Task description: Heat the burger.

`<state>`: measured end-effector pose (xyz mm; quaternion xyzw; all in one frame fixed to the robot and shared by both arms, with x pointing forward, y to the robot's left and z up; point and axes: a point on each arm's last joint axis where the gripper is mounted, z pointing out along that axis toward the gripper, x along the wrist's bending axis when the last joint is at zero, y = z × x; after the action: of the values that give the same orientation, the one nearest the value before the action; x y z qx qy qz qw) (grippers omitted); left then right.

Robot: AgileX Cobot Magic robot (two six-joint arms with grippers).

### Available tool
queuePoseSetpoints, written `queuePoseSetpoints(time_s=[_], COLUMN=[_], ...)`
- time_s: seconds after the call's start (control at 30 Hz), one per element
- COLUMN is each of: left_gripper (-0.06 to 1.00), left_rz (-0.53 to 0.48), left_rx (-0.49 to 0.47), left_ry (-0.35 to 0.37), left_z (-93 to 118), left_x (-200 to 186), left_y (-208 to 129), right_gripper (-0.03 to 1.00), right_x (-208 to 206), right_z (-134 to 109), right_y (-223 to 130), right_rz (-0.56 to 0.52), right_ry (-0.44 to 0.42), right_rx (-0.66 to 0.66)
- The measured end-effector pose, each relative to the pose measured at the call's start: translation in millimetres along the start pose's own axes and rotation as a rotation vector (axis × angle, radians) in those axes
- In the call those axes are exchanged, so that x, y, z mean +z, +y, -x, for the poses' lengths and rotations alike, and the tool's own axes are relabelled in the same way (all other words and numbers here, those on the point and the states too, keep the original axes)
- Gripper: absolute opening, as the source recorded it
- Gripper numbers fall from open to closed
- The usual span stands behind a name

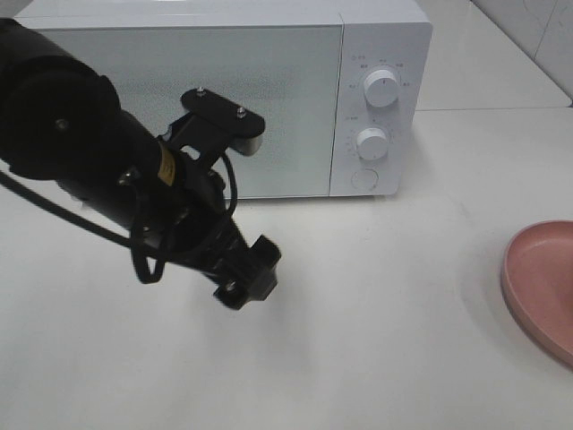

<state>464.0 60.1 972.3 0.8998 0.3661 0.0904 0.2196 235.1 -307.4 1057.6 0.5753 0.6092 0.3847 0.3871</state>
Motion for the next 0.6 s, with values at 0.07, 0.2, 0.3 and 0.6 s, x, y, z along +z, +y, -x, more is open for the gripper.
queuePoseSetpoints(time_s=[0.07, 0.2, 0.3, 0.6], left_gripper=[0.98, 0.98, 0.98, 0.98], left_rz=[-0.124, -0.244, -0.286, -0.268], left_rx=[0.000, -0.019, -0.080, -0.364], left_ry=[0.007, 0.009, 0.002, 0.099], left_z=[-0.7, -3.4, -12.4, -95.0], left_x=[-8.2, -19.3, -29.4, -74.5], left_y=[-11.4, -22.7, -27.2, -45.6], right_gripper=[0.76, 0.76, 0.76, 0.76], right_x=[0.0, 0.0, 0.0, 0.0], right_z=[0.0, 0.0, 0.0, 0.0], right_y=[0.0, 0.0, 0.0, 0.0], right_rz=[0.000, 0.000, 0.000, 0.000], right_ry=[0.000, 0.000, 0.000, 0.000], right_rx=[0.000, -0.001, -0.001, -0.001])
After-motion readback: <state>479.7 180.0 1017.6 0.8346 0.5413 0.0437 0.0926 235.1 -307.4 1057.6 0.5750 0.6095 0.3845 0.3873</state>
